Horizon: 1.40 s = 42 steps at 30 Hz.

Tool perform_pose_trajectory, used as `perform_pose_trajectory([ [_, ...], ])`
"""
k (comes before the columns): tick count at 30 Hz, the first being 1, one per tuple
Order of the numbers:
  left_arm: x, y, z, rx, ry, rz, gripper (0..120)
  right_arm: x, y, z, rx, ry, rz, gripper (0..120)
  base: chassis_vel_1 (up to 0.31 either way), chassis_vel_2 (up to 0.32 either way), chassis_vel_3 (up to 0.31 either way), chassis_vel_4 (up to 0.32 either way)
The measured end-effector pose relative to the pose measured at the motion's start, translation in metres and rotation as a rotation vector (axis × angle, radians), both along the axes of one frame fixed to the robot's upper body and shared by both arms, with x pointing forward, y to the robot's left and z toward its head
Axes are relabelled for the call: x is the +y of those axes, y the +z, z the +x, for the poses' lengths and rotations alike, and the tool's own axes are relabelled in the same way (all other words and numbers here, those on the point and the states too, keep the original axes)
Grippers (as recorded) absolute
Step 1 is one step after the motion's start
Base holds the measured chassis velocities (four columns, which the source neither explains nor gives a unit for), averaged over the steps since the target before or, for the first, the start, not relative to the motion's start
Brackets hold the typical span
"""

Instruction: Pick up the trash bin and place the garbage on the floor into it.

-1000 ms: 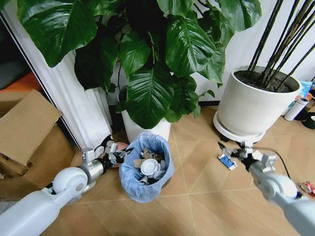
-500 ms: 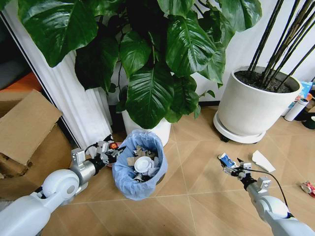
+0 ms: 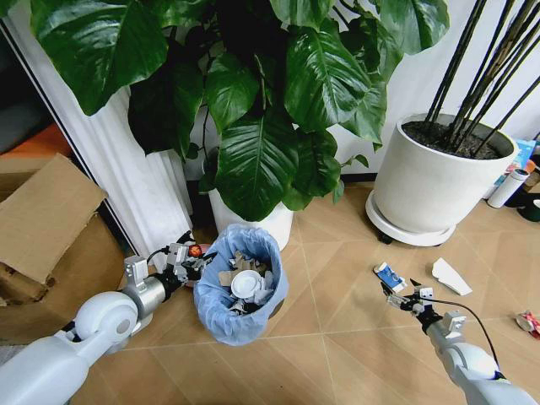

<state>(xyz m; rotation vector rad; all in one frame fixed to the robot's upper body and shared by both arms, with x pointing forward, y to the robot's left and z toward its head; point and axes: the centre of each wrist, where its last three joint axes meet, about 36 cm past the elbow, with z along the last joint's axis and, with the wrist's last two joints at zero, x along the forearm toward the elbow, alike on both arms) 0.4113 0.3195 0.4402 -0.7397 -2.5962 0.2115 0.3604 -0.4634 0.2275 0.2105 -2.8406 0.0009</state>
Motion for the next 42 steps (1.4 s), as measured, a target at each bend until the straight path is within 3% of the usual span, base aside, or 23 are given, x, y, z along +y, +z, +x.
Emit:
perform_pose_trajectory([
  [42,-0.0052,-0.0030,-0.0010,0.005,-0.006,-0.008,0,0.0037,0.0018,0.0029,-0.014,0.020,0.006,100,-0.109,-0.115,0.112,0.115],
])
